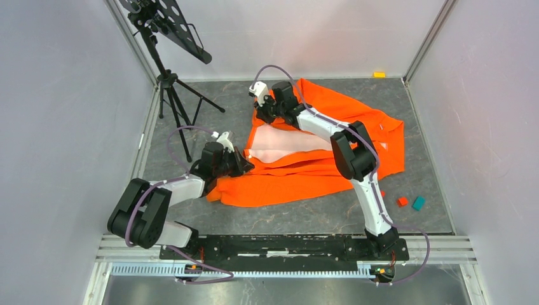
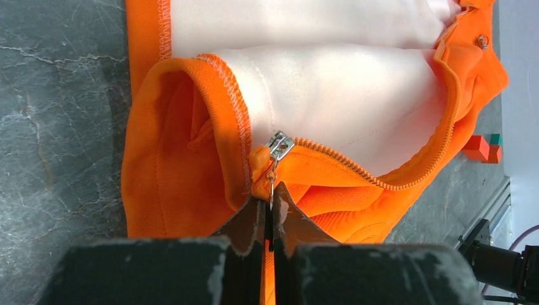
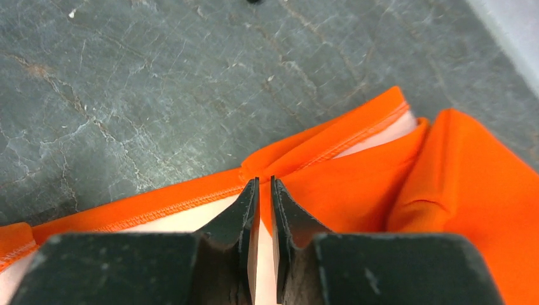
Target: Zip up the jacket
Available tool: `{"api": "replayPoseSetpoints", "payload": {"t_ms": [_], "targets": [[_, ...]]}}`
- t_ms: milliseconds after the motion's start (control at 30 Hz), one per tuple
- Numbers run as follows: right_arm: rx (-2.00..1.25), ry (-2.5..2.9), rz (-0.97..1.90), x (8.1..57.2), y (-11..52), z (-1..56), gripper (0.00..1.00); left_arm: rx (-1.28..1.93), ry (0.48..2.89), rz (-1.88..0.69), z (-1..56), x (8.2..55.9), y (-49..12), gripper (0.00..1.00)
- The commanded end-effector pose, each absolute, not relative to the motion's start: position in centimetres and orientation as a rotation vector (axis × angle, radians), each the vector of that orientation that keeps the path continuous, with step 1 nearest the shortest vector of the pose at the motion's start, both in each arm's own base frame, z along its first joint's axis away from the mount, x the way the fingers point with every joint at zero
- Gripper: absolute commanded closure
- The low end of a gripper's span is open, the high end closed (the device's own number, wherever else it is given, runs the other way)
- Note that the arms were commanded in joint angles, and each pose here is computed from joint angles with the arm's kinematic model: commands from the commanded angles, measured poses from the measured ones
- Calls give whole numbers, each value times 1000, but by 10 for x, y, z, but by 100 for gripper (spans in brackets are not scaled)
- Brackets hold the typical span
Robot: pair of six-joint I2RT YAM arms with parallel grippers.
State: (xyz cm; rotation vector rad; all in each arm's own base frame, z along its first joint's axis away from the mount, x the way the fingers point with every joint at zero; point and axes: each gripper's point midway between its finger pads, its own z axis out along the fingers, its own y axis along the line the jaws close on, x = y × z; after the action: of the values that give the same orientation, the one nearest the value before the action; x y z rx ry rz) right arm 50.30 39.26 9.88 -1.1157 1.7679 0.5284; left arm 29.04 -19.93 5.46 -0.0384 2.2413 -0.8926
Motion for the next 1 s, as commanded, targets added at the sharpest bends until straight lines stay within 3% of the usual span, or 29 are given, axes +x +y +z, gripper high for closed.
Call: {"api": "replayPoseSetpoints", "payload": {"t_ms": [0,433,633,967], "targets": [[-1074,1780,607,499,411,91,83,-58,2235,-937,65,296,-204,98],[-1055,1828,686,479,408,70,82,-61,2245,-963,68,295,-206,98],[-1057,1804,826,441,414,64,64,-62,2264,-976,63,293,-207,98],[-904,1870,534,499,379,52,61,-62,2257,-987,69,290,-207,98]]}}
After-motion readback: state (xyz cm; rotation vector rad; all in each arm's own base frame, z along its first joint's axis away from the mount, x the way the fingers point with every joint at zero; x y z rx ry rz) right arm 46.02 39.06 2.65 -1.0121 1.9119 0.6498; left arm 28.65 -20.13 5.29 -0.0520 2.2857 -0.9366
